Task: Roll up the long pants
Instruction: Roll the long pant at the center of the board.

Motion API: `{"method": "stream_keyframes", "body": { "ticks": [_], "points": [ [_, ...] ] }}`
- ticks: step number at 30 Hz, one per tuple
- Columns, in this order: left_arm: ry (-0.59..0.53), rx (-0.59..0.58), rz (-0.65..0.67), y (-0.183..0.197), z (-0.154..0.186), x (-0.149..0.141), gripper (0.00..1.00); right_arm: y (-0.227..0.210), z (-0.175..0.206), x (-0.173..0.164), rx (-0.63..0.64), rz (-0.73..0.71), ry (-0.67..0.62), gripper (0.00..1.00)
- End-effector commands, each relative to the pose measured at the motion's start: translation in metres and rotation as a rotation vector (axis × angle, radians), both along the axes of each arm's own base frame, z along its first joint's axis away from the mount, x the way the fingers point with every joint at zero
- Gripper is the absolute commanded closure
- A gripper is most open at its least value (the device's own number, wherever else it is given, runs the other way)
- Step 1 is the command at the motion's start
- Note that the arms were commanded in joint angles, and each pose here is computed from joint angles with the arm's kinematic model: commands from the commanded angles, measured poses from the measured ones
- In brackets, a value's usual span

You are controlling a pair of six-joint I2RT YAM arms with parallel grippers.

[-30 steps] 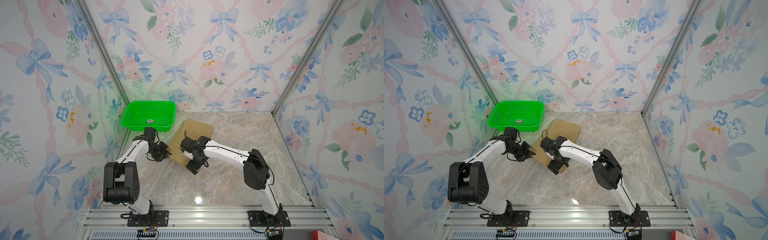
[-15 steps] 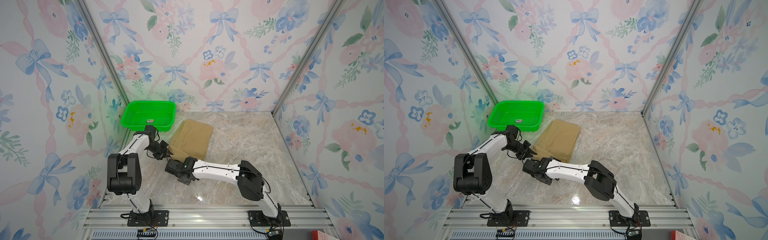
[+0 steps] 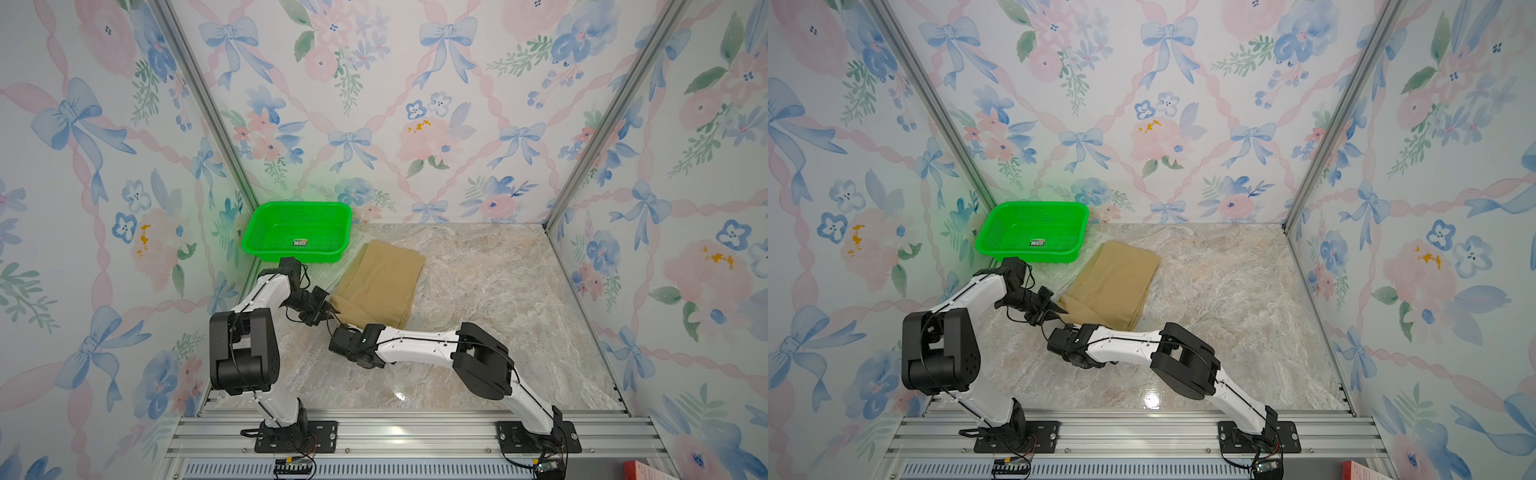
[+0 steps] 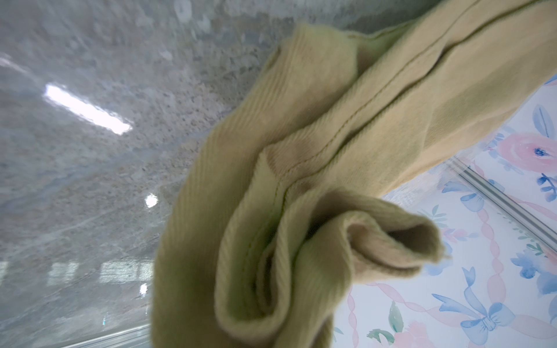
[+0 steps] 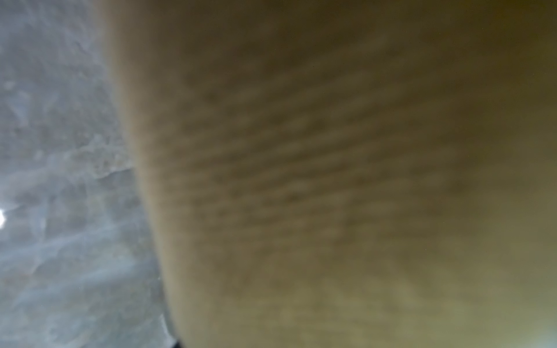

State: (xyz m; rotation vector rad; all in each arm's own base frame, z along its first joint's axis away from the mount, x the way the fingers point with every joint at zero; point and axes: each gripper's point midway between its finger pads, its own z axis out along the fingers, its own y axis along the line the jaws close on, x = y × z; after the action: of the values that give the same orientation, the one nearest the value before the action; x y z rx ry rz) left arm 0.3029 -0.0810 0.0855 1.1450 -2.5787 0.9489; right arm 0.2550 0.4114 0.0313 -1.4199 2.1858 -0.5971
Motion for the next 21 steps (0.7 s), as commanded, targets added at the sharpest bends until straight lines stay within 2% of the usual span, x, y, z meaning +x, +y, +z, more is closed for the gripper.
{"method": "stream_keyframes", "body": {
  "ticks": [1,3,6,9,11,14,17,21],
  "points": [
    [0.005,-0.024,-0.004,0.0,0.008,-0.014,1.0,-0.011,-0.014,0.009,0.002,-0.073,0.096,0.86],
    [0.014,-0.017,-0.002,0.004,0.005,-0.017,1.0,-0.009,-0.009,0.006,0.035,-0.075,0.129,1.0],
    [0.04,0.01,-0.005,0.013,-0.003,-0.024,1.0,0.003,0.002,-0.009,0.12,-0.046,0.232,1.0],
    [0.074,0.053,-0.014,0.027,-0.008,-0.032,0.99,0.014,0.013,-0.033,0.222,-0.029,0.425,1.0],
    [0.087,0.087,-0.02,0.035,-0.01,-0.035,0.78,0.019,0.022,-0.045,0.273,-0.033,0.551,1.0],
    [0.092,0.122,-0.016,0.046,-0.009,-0.037,0.66,0.024,0.038,-0.059,0.357,-0.042,0.691,1.0],
    [0.082,0.139,-0.012,0.051,-0.004,-0.035,0.48,0.025,0.046,-0.064,0.429,-0.086,0.832,0.98],
    [0.047,0.177,-0.017,0.056,0.007,-0.03,0.41,0.026,0.048,-0.059,0.58,-0.185,1.082,1.0]
  ]
}}
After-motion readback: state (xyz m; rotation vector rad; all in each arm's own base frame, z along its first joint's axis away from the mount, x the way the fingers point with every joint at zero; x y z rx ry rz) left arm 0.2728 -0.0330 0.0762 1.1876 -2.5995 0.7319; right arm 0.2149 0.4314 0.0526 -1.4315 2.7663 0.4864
